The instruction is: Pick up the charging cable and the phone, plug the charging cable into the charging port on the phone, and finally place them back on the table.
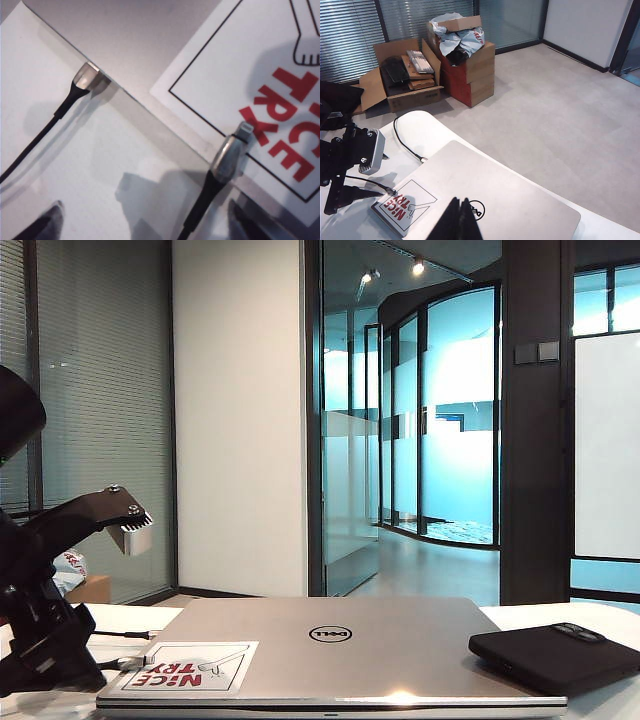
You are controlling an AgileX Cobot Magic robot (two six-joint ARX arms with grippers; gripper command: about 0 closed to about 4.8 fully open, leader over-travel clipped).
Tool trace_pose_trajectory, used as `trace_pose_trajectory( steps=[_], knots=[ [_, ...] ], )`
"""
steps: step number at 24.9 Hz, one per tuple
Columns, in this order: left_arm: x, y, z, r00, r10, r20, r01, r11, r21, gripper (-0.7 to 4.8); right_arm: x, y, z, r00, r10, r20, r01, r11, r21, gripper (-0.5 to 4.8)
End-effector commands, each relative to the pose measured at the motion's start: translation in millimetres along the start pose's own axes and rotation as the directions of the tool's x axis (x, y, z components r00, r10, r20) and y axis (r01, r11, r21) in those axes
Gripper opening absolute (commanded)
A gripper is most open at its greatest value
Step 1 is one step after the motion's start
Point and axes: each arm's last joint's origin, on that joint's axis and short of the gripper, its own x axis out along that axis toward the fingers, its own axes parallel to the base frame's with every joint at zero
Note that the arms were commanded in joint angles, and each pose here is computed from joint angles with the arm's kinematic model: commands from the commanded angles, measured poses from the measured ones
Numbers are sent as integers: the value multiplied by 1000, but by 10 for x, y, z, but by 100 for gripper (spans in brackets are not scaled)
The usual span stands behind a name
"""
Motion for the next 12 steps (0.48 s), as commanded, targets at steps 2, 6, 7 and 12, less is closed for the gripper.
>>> trace_pose_trajectory(
  steps=[2,6,7,12],
  knots=[
    [-1,12,17,1000,6,17,-6,1000,1,418,-11,0,48,999,1,34,-1,1000,-3,-1],
    [-1,12,17,1000,6,17,-6,1000,4,418,-11,0,49,999,1,34,-1,1000,-3,-1],
    [-1,12,17,1000,6,17,-6,1000,7,418,-11,0,49,999,1,34,-1,1000,-3,-1],
    [0,11,16,1000,6,15,-6,1000,13,418,-12,0,49,999,1,35,-1,1000,-3,-1]
  ],
)
